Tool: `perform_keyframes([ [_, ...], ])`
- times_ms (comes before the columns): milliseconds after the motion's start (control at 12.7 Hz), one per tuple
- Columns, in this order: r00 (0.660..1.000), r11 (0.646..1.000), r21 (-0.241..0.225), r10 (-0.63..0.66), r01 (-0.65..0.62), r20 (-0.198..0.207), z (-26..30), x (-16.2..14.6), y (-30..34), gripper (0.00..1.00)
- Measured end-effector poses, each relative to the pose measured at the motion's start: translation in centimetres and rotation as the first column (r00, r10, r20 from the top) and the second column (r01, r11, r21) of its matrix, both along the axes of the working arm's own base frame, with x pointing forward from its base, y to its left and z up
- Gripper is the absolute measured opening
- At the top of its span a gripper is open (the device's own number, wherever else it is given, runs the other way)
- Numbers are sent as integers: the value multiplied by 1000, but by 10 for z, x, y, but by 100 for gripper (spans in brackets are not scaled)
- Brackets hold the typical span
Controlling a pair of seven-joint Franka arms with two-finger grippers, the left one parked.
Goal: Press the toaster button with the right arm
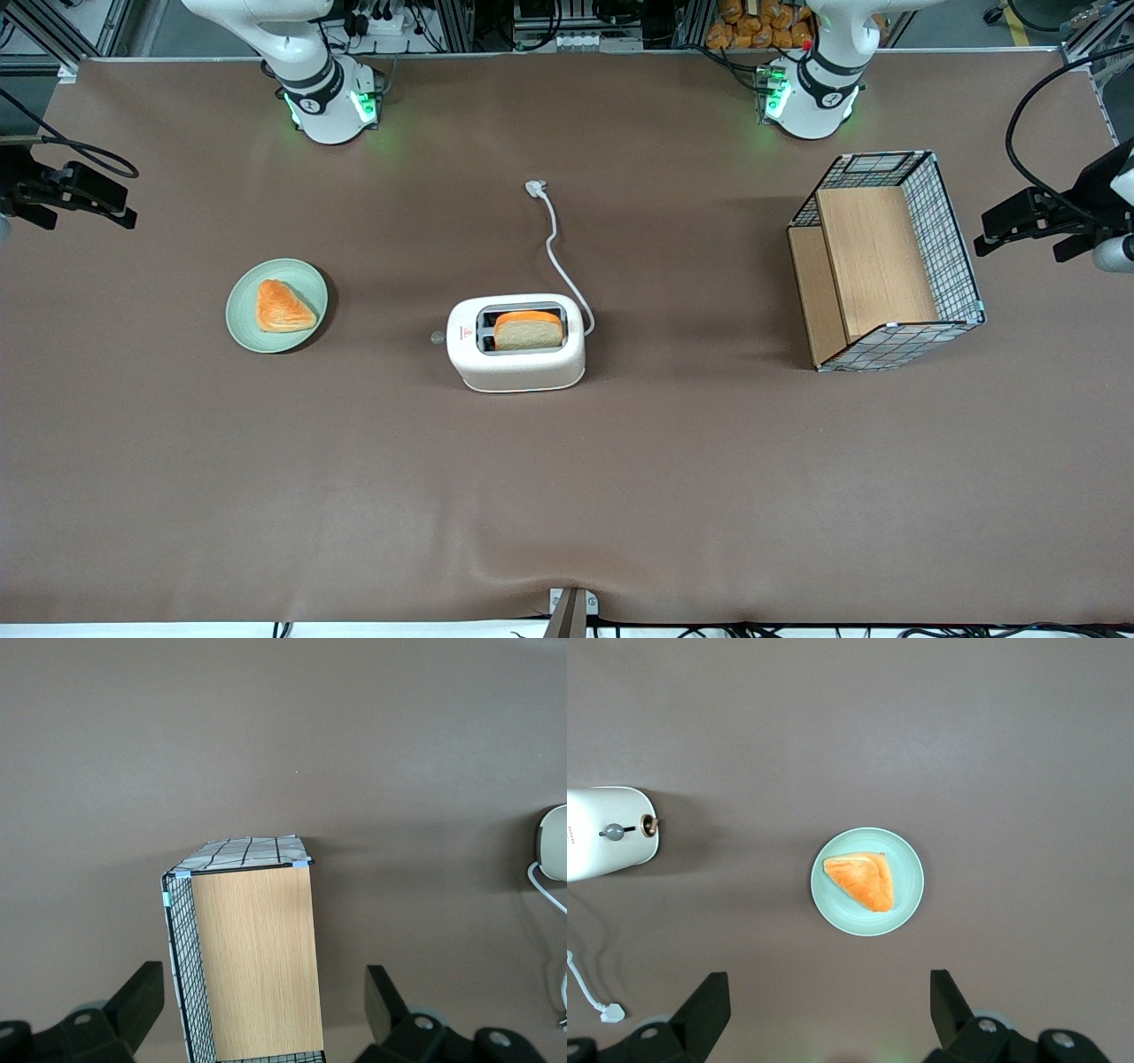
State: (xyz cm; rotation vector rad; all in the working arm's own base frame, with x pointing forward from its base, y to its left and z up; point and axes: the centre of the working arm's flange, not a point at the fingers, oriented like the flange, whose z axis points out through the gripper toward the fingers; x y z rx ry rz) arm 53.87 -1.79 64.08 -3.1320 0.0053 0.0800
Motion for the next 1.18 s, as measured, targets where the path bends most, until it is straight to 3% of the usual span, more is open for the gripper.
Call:
perform_keyframes([
  [1182,1000,1000,0,12,-12,-13,-3,0,6,100],
])
